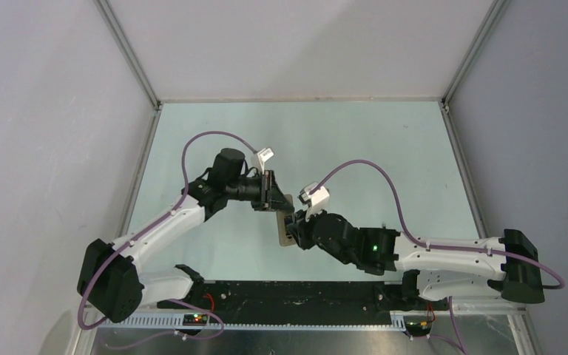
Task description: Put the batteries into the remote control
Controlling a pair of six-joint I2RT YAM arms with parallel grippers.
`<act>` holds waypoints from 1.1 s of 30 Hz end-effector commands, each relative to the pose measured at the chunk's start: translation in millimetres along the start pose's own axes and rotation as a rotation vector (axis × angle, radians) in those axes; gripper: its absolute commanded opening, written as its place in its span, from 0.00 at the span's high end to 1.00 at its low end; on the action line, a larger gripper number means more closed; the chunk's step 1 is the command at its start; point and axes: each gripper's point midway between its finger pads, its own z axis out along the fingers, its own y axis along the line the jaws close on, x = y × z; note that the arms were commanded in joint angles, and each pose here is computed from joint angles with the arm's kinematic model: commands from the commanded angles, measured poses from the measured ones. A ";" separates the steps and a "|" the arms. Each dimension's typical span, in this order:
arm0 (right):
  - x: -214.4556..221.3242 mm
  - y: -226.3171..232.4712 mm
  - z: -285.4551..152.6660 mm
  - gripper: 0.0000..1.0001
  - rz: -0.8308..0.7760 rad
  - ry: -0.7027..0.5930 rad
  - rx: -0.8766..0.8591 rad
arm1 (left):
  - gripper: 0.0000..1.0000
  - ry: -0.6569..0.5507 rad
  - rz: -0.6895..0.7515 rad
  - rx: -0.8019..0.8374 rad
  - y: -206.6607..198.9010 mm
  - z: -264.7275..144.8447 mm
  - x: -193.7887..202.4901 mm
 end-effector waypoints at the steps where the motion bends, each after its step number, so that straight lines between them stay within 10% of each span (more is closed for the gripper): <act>1: 7.3 -6.9 1.4 0.69 -0.003 0.016 0.030 | 1.00 -0.011 0.016 0.056 -20.1 -7.3 -9.1; 18: -28.1 -11.6 -11.6 0.32 0.204 -0.006 -0.060 | 1.00 0.035 0.028 0.000 2.8 3.7 -4.3; 33: -17.1 -53.2 -21.1 0.01 0.838 0.094 0.137 | 1.00 -0.061 0.037 -0.007 -18.3 -3.8 -32.8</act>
